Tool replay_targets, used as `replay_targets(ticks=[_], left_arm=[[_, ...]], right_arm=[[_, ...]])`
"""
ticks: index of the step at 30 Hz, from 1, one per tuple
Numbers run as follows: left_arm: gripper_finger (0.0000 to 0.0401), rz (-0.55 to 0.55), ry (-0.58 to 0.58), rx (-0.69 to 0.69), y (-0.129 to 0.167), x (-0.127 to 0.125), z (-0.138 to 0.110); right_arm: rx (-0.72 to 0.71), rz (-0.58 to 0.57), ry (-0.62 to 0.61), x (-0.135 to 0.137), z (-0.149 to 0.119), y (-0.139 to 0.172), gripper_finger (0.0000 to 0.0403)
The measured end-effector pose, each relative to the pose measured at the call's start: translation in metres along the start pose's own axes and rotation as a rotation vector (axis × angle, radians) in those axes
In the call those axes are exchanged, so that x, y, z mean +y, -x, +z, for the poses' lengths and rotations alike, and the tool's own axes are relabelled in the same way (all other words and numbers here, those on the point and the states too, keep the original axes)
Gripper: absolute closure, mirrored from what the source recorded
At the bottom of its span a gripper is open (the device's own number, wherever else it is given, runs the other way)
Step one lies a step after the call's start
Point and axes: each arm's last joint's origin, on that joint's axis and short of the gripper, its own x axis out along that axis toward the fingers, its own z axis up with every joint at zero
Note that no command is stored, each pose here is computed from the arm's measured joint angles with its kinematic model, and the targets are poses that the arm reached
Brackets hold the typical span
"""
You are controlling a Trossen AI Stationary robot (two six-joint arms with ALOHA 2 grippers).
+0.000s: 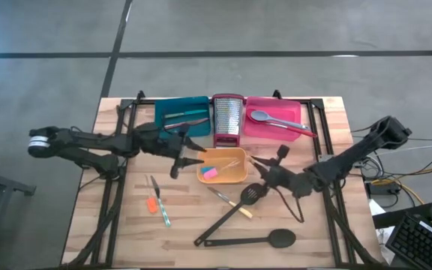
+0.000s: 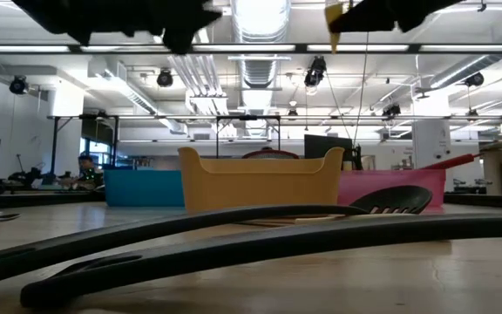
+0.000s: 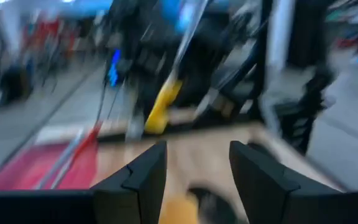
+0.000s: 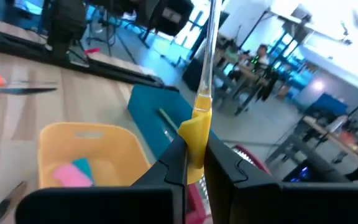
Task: Pick & Place Kitchen Items
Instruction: Put the yellow spatula into the yellow bin
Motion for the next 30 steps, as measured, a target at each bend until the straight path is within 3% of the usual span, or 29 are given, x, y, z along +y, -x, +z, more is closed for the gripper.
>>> replay_targets(ticks=[4, 9, 16, 30], left_arm=[[0.0222, -0.112, -0.118, -0.107, -0.007, -0.003, 0.004], [0.0222, -0.125, -0.28, -0.112, -0.02, -0.002, -0.008], [0.0222, -0.055, -0.3, -0.151, -0.044, 0.007, -0.008], [0.0222, -0.138, -0.299, -0.184, -0.081, 0.017, 0.015]], right_arm=[[-0.04, 0.066, -0.019, 0.001, 0.004, -0.017, 0.0384], [-0.086, 0.195, -0.1, -0.002, 0.009, -0.03, 0.0384], [-0.08, 0.239, -0.101, 0.003, 0.005, -0.035, 0.0384], [-0.083, 0.256, -0.103, 0.004, 0.005, -0.036, 0.0385]])
